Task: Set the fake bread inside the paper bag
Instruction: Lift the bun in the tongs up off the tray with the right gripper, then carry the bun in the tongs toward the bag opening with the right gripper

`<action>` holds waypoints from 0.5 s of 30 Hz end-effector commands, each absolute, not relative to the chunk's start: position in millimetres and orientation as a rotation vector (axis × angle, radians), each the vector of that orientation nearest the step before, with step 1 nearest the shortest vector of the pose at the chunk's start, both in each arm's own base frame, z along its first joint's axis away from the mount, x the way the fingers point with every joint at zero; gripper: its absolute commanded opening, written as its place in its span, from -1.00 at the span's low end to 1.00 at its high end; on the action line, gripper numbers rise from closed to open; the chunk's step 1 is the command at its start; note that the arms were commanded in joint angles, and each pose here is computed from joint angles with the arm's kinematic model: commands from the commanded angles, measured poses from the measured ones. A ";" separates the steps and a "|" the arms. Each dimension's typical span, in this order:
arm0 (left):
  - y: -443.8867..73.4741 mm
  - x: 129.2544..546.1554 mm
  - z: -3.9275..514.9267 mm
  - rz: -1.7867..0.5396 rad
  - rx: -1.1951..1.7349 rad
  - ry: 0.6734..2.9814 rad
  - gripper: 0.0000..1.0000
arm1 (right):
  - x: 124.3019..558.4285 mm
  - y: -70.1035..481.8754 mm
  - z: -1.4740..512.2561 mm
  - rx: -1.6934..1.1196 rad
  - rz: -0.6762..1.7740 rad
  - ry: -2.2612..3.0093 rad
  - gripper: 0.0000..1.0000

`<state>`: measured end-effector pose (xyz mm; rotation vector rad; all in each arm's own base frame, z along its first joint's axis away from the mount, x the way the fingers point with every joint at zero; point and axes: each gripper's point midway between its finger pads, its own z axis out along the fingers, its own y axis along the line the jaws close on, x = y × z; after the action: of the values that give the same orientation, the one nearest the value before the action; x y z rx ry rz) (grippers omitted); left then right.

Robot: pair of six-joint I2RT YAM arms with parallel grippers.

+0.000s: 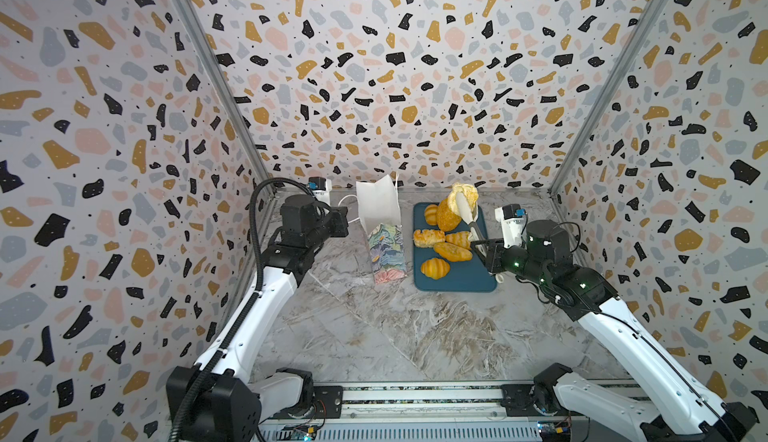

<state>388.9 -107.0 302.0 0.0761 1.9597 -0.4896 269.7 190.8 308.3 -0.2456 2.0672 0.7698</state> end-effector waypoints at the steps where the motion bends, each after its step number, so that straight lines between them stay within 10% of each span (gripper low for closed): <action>1: -104.3 389.1 305.3 -0.474 0.078 1.937 -1.00 | 265.7 198.7 353.8 -0.303 0.845 1.878 -0.46; 15: -104.1 389.2 305.4 -0.469 0.082 1.939 -1.00 | 257.3 210.1 375.8 -0.362 0.943 1.766 -0.47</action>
<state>389.6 -105.2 301.9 0.0696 1.9593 -0.4772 262.3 204.5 345.3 -0.3194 1.8913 0.8949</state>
